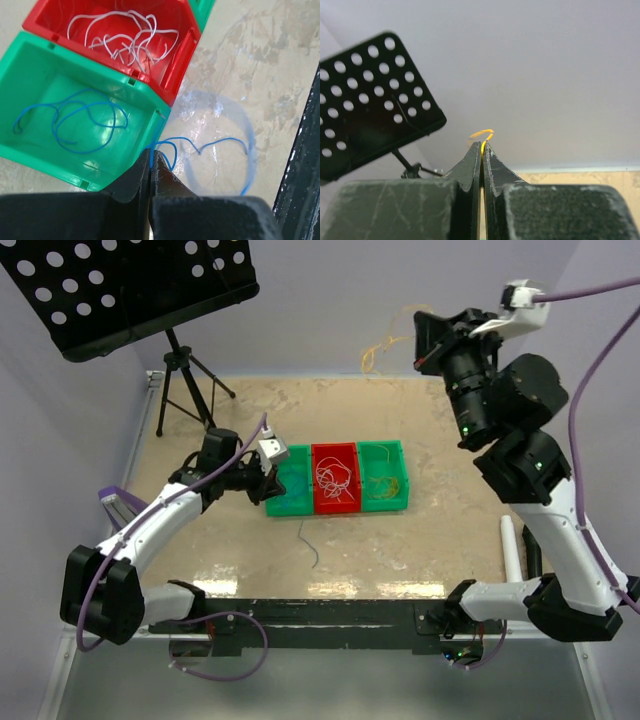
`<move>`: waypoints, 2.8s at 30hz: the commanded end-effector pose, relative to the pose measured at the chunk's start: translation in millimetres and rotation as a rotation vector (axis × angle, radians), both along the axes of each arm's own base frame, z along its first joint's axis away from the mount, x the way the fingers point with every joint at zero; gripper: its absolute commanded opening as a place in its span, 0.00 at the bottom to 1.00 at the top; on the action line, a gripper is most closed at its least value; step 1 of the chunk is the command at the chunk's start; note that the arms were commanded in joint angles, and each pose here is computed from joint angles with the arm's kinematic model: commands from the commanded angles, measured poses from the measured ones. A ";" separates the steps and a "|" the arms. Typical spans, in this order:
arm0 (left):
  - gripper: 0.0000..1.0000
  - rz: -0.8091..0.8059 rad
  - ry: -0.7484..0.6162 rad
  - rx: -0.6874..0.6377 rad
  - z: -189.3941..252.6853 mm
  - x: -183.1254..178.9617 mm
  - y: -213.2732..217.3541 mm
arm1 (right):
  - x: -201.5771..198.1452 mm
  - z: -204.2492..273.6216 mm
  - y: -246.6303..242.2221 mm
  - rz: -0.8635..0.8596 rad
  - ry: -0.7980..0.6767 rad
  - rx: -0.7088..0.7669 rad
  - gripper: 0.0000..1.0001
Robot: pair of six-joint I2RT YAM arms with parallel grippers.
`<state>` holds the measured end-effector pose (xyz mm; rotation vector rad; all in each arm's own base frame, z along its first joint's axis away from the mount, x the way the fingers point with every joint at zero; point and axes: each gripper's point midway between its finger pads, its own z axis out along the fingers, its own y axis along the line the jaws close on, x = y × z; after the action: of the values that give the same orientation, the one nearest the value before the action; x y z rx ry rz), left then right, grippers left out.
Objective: Untangle the cables
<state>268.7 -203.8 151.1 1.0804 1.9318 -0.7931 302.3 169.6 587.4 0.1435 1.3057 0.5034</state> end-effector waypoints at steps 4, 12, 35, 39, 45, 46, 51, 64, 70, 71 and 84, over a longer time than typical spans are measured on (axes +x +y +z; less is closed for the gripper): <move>0.00 -0.015 -0.017 0.093 -18.9 3.3 11.0 | -15.4 39.9 -46.2 -0.146 -0.069 0.043 0.00; 0.00 -0.051 -0.097 0.007 37.9 10.2 -2.5 | -1.0 17.5 -29.9 -0.119 -0.026 0.001 0.00; 0.00 0.024 -0.438 -0.148 222.8 41.6 -10.8 | 46.5 -172.5 -16.6 -0.135 0.265 -0.099 0.00; 0.00 0.039 -0.437 -0.128 211.0 51.4 -10.6 | 49.4 -187.9 -19.1 -0.142 0.292 -0.103 0.00; 0.00 0.053 -0.442 -0.120 198.8 62.7 -11.8 | 50.7 -206.8 -24.5 -0.154 0.325 -0.104 0.00; 0.00 0.054 -0.443 -0.125 197.1 64.4 -12.8 | 50.9 -210.3 -23.9 -0.150 0.332 -0.103 0.00; 0.00 0.049 -0.433 -0.149 192.9 69.6 -18.2 | 48.9 -224.4 -28.1 -0.161 0.356 -0.097 0.00; 0.00 0.111 -0.445 -0.038 144.0 93.6 -6.3 | 47.3 -271.7 -38.0 -0.218 0.471 -0.112 0.00; 0.00 0.128 -0.451 -0.004 124.7 101.0 -2.6 | 57.3 -312.9 -42.4 -0.279 0.578 -0.148 0.00; 0.00 0.129 -0.441 0.003 118.2 101.8 -2.3 | 59.2 -318.2 -42.4 -0.282 0.588 -0.150 0.00; 0.00 0.124 -0.270 0.162 21.6 98.4 11.2 | 66.8 -399.3 -42.3 -0.342 0.744 -0.200 0.00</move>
<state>362.6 -199.3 192.5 1.0537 1.7965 -0.4545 366.7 133.5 199.7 0.3329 2.0112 0.0344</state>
